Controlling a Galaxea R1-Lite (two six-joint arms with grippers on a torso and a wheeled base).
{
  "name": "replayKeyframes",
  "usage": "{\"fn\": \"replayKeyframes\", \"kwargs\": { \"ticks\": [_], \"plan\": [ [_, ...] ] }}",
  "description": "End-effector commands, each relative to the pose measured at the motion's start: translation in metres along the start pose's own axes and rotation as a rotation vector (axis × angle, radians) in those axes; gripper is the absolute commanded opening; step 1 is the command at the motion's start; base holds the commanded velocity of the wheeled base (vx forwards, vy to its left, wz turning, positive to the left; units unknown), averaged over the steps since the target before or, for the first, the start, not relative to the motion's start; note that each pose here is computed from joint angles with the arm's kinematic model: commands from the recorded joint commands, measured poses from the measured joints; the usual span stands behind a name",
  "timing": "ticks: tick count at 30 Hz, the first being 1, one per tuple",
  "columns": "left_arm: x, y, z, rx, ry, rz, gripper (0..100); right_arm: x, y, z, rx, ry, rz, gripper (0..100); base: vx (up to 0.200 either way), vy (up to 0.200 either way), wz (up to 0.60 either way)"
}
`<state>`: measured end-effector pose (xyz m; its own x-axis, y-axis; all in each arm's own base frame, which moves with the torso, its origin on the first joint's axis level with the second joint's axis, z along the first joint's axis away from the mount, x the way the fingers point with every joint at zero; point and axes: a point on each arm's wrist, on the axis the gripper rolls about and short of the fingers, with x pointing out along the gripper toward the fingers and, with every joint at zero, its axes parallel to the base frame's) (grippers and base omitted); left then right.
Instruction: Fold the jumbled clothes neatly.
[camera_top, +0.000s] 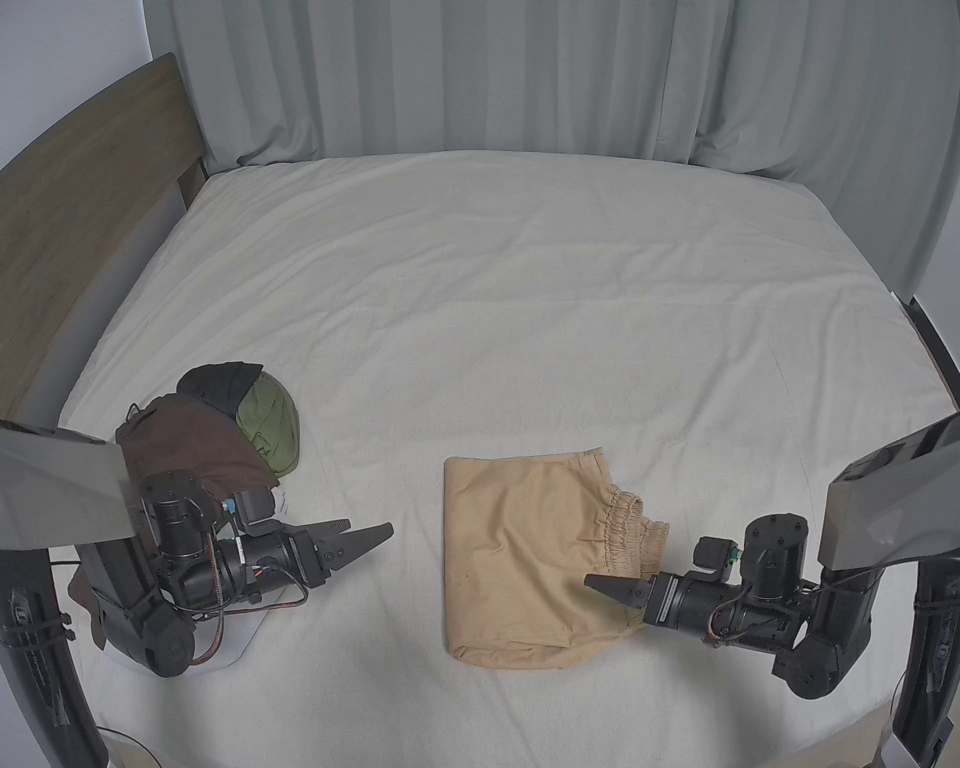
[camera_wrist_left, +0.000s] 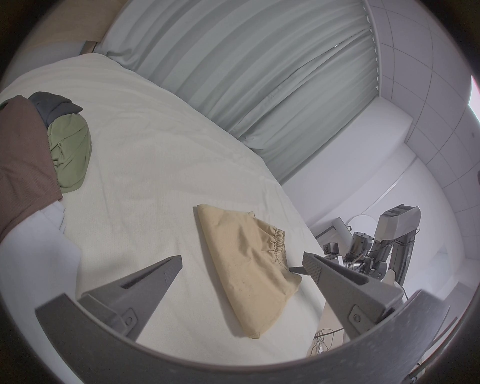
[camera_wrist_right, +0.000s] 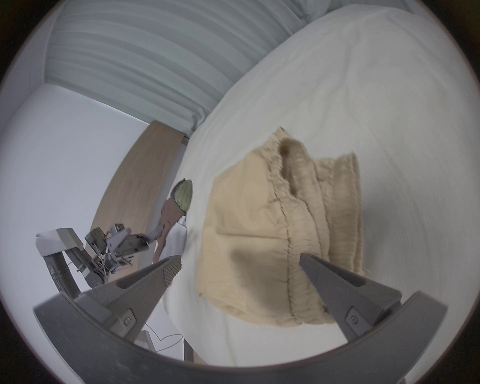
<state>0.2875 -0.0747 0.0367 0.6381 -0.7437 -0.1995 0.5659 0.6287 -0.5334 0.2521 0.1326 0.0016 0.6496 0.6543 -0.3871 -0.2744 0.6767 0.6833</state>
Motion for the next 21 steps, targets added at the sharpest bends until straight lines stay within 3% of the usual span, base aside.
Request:
{"fn": "replayKeyframes", "kwargs": {
  "ticks": [1,5,14,21],
  "plan": [
    [0.002,0.003,-0.004,-0.011,0.013,0.005,100,0.000,-0.011,-0.016,0.020,0.064,-0.049,100,0.000,0.000,0.00],
    [0.003,0.004,-0.006,-0.013,0.021,0.006,100,-0.005,-0.016,-0.023,0.030,0.101,-0.078,100,0.000,0.000,0.00],
    [0.003,0.005,-0.008,-0.005,0.026,0.006,100,-0.001,-0.016,-0.021,0.014,0.086,-0.069,100,0.000,0.000,0.00],
    [0.004,0.006,-0.010,0.002,0.033,0.008,100,0.005,0.003,0.028,-0.028,-0.115,0.032,100,0.000,0.000,0.00]
  ]
}}
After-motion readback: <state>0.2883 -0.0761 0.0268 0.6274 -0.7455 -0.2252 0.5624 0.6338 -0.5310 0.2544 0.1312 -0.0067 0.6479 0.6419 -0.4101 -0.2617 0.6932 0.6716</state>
